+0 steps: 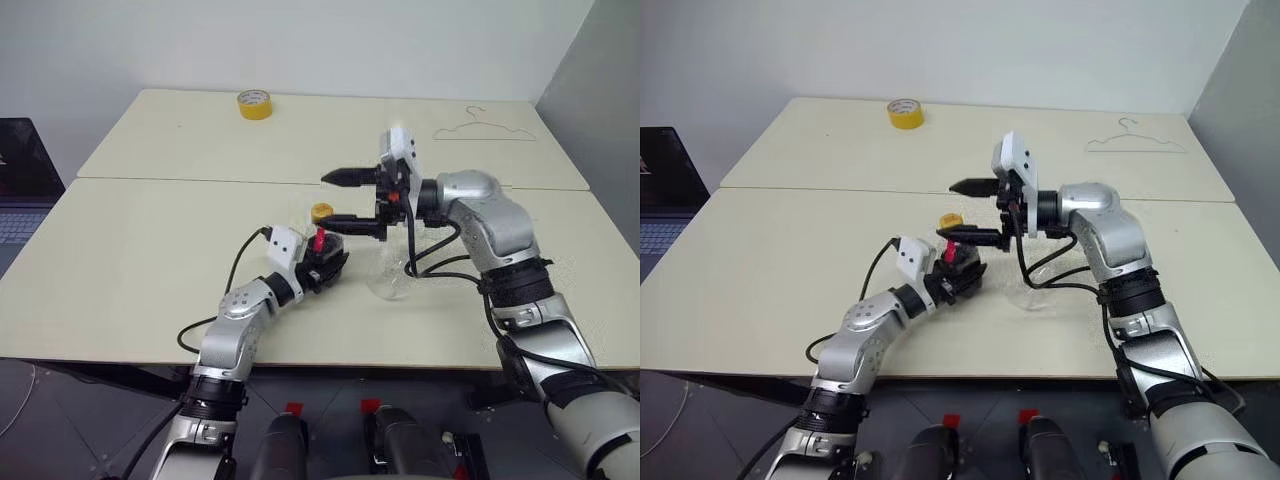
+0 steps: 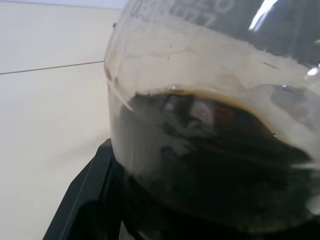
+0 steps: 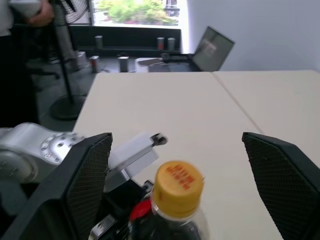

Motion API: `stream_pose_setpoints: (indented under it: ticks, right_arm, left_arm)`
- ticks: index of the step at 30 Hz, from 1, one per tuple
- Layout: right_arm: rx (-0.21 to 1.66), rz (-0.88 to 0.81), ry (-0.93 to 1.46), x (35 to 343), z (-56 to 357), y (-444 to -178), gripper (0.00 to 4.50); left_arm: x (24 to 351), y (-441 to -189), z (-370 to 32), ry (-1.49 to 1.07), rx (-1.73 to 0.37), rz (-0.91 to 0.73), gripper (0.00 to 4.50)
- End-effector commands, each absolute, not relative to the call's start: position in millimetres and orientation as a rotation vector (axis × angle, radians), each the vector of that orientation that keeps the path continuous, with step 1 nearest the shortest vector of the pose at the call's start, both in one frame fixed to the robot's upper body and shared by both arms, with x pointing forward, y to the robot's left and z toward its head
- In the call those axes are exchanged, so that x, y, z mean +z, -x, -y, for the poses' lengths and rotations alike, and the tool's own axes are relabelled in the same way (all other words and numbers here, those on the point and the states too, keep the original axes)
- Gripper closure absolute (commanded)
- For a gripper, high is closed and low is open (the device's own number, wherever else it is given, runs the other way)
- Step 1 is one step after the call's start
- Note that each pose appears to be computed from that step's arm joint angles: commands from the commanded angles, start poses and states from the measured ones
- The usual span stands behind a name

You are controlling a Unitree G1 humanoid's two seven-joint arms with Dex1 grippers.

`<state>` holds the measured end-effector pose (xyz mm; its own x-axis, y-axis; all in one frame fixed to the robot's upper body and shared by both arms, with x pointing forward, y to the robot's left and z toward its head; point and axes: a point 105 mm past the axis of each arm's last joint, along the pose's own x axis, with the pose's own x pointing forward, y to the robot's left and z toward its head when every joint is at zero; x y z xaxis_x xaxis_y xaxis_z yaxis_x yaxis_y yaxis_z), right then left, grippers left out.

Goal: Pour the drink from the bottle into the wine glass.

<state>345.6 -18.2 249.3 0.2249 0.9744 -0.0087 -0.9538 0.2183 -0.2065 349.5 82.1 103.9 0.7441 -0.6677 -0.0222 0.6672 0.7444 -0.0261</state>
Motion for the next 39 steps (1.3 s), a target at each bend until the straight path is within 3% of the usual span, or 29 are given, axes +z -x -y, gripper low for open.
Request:
stream_pose_setpoints:
  ticks: [1,8,14,38,39]
  right_arm:
    - [1.248,0.165,0.122,267,19,-335,0.03]
    - [1.069,0.087,0.093,256,18,-327,0.03]
    - [0.819,0.100,0.092,255,16,-345,0.03]
    - [0.679,0.000,-0.038,240,-21,-352,0.03]
    - [0.675,-0.002,-0.037,239,-21,-353,0.19]
  left_arm:
    - [92,-356,-90,-0.034,-0.656,-0.060,1.72]
    - [97,-373,-97,-0.069,-0.511,-0.018,1.72]
    - [100,-379,-91,-0.085,-0.461,0.007,1.72]
    - [100,-385,-97,-0.105,-0.365,0.034,1.72]
    - [100,-384,-96,-0.104,-0.366,0.034,1.72]
